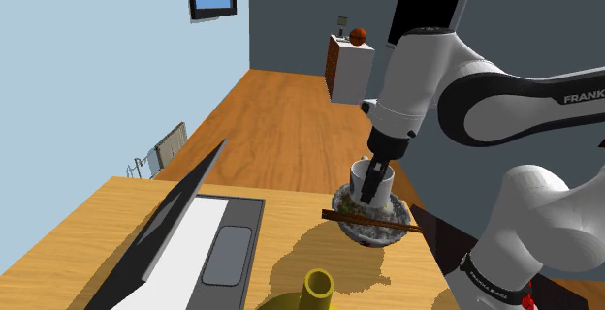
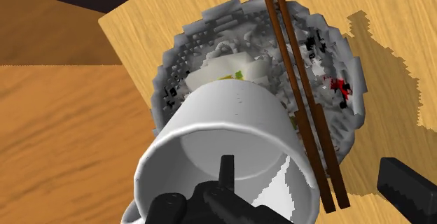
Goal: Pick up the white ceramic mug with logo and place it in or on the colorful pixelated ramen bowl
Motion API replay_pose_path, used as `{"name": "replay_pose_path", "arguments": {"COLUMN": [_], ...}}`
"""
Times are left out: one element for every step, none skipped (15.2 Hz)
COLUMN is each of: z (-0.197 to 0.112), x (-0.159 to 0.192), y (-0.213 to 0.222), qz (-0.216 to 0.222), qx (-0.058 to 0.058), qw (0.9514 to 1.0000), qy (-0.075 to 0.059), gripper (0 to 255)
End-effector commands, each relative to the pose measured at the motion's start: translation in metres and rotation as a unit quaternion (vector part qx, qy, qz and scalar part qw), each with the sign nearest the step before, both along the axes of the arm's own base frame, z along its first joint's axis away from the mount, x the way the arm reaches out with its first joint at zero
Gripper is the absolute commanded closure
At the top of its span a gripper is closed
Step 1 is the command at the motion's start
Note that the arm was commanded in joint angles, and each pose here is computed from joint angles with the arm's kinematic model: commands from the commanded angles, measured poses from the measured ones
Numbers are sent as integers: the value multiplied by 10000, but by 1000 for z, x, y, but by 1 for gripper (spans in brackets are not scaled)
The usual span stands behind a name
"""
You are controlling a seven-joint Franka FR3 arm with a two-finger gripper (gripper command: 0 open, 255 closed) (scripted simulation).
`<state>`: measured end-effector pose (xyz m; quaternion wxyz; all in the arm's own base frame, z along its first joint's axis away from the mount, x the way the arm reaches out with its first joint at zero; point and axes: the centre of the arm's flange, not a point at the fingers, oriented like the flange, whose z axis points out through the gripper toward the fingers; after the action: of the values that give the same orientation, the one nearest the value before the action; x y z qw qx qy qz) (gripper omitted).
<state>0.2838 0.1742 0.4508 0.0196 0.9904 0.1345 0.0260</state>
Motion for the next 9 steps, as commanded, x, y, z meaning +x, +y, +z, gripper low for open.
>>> {"name": "replay_pose_path", "arguments": {"z": [19,33,43,43,43,43,43,43,43], "x": [-2,-2,-3,-3,-3,-3,-3,-3,-3], "y": [1,2,2,2,2,2,2,2,2], "qz": [-1,-1,-1,-1,-1,-1,-1,-1,-1], "qx": [-2,-2,-2,-2,-2,-2,-2,-2,-2], "qw": [10000,10000,10000,10000,10000,10000,10000,10000,10000], "qy": [4,4,4,4,4,4,4,4,4], "gripper": [0,0,0,0,0,0,0,0,0]}}
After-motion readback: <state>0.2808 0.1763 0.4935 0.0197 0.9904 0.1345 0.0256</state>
